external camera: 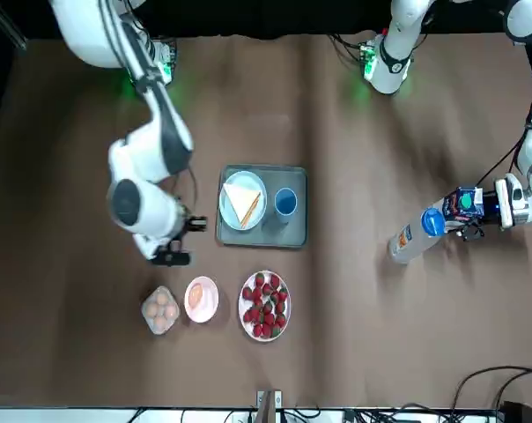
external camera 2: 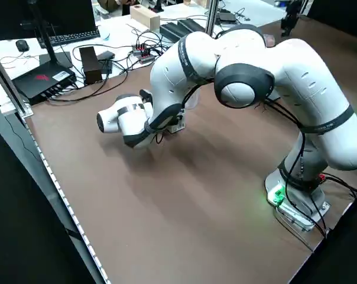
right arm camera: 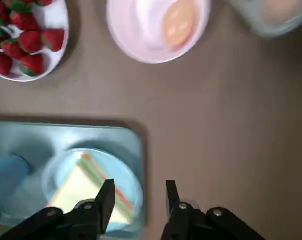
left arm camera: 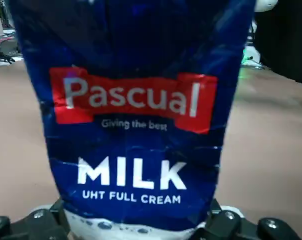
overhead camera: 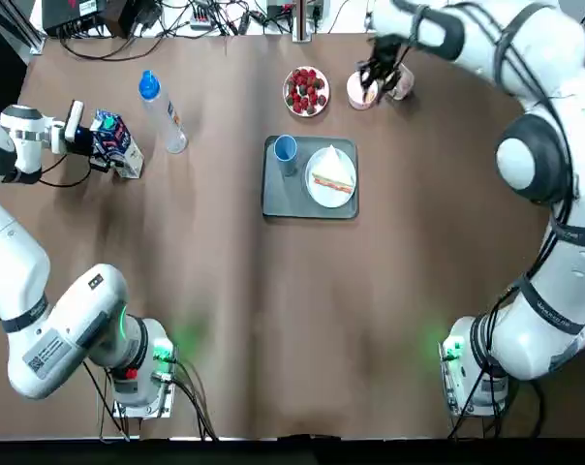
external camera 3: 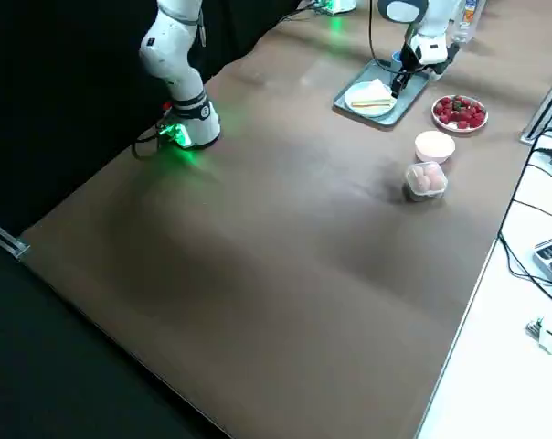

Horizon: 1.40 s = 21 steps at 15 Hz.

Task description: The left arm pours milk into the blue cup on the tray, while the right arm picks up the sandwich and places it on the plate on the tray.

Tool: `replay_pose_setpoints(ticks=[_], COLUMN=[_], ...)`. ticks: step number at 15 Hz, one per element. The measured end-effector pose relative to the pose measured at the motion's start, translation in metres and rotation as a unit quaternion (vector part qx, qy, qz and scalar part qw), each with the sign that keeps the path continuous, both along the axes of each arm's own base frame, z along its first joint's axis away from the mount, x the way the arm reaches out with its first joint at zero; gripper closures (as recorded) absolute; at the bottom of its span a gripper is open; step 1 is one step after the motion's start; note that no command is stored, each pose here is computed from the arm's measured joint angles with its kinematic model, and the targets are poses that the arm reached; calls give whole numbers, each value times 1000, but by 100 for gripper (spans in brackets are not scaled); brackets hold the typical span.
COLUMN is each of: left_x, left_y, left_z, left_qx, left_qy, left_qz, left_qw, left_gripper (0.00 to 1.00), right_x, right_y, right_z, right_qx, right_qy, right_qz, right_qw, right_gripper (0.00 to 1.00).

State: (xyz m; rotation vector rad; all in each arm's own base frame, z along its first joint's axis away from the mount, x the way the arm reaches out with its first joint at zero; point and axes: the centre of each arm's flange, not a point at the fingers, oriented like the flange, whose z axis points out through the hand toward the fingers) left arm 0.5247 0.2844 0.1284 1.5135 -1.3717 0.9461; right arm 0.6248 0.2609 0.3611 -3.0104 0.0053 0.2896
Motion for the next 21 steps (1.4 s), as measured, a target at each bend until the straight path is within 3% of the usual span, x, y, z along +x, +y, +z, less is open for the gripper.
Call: replay_pose_setpoints(ticks=[3,5,6,8,9,13,15,16,17,21], left_x=[0,0,0,0,0,10,22,32,35,36], left_y=[-9,-13,-14,-15,-15,-16,-9,-2,-1,-16], left_z=[-2,-2,-2,-1,-1,15,49,98,128,255], left_qx=[-9,-12,-15,-17,-18,-12,9,44,59,126], left_qy=[2,3,3,3,3,-12,-31,-33,-30,-22], left_qz=[-6,-9,-11,-12,-12,-16,-16,-16,-24,-43], left_qw=[1000,1000,1000,1000,1000,1000,999,998,997,991], left_gripper=[1,18,29,33,40,40,40,41,41,41], right_x=[9,6,1,-13,-21,-49,-59,-66,-69,-73], right_y=[-77,-128,-150,-182,-193,-224,-234,-238,-238,-242], right_z=[50,90,109,151,170,231,253,266,270,282], right_qx=[2,14,18,22,23,13,7,-10,-16,-24], right_qy=[-4,-5,-5,-13,-17,-51,-69,-80,-84,-100], right_qz=[52,79,83,77,73,56,49,51,52,50], right_qw=[999,997,996,997,997,997,996,995,995,993], right_gripper=[51,51,51,49,42,31,23,7,0,0])
